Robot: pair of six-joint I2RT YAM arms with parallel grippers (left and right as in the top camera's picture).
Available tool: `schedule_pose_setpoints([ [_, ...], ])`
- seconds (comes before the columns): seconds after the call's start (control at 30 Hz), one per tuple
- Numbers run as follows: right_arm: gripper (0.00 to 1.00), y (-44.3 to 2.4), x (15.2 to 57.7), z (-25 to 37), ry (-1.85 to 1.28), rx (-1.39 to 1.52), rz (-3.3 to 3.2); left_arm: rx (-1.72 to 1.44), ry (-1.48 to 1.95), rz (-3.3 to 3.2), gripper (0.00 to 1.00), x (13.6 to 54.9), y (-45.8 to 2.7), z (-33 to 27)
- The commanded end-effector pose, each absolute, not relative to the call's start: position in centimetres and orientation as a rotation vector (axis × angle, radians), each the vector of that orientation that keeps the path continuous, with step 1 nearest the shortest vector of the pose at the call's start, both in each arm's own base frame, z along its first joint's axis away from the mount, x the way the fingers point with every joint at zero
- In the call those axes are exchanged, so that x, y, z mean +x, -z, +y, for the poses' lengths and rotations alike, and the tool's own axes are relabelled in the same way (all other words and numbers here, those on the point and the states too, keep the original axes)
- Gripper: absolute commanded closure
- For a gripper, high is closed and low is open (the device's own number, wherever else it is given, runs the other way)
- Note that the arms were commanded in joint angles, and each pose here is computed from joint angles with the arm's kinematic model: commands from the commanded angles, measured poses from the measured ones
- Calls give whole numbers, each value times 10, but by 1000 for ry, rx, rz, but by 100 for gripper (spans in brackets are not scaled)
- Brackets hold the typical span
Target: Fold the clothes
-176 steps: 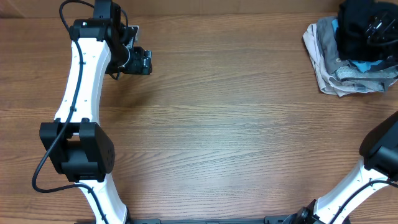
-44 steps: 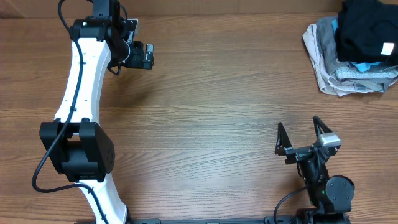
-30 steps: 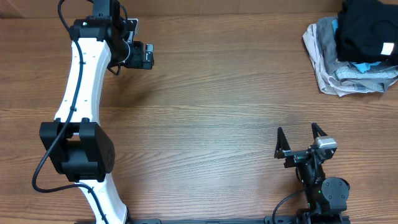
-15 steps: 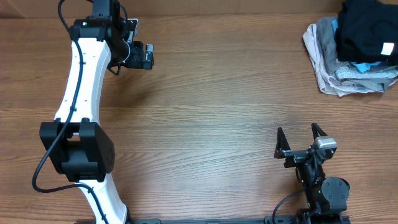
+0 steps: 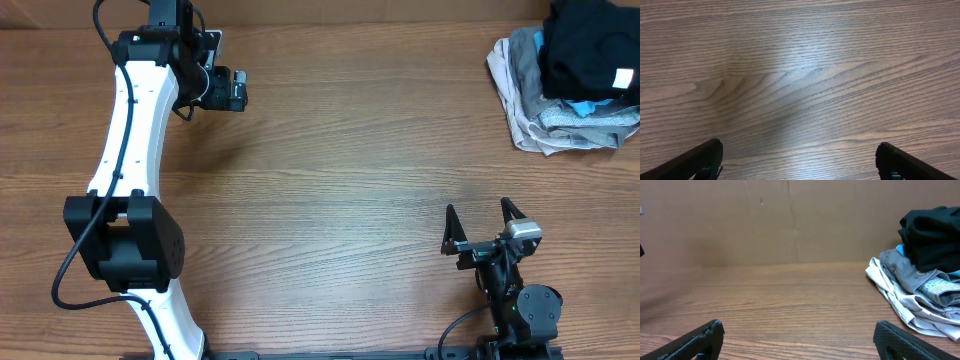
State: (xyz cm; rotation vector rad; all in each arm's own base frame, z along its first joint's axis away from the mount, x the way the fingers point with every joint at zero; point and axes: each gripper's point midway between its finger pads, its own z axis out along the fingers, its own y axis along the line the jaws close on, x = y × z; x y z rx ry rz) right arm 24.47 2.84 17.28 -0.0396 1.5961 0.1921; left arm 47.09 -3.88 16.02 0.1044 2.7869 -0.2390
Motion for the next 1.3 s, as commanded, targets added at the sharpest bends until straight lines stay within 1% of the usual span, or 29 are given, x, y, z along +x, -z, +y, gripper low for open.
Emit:
schedule_pose_setpoints([
  [0.0, 0, -171, 245, 26, -184, -26, 1591, 128, 239, 2722, 0, 466, -189, -46],
  [0.2, 0, -171, 245, 26, -183, -25, 1591, 225, 253, 2576, 0, 446, -253, -76],
  [0.33, 0, -171, 245, 26, -183, -25, 1591, 271, 263, 2443, 0, 422, -308, -88],
  [0.4, 0, -171, 245, 26, -183, -25, 1591, 274, 262, 2369, 0, 407, -337, -87],
  [0.67, 0, -171, 245, 26, -184, -26, 1591, 239, 238, 2162, 0, 356, -414, -68],
  [0.73, 0, -171, 245, 26, -184, -26, 1591, 230, 228, 2055, 0, 344, -440, -64],
  [0.83, 0, -171, 245, 26, -183, -25, 1591, 224, 214, 1910, 0, 341, -462, -60],
  [0.93, 0, -171, 245, 26, -183, -25, 1591, 200, 186, 1781, 0, 337, -459, -50],
  [1.0, 0, -171, 245, 26, -184, -26, 1591, 187, 172, 1744, 0, 334, -444, -45],
  [1.07, 0, -171, 245, 26, -183, -25, 1591, 178, 162, 1724, 0, 329, -423, -41],
  [1.13, 0, -171, 245, 26, -183, -25, 1591, 175, 160, 1727, 0, 318, -386, -40],
  [1.27, 0, -171, 245, 26, -184, -26, 1591, 176, 159, 1709, 0, 302, -341, -40],
])
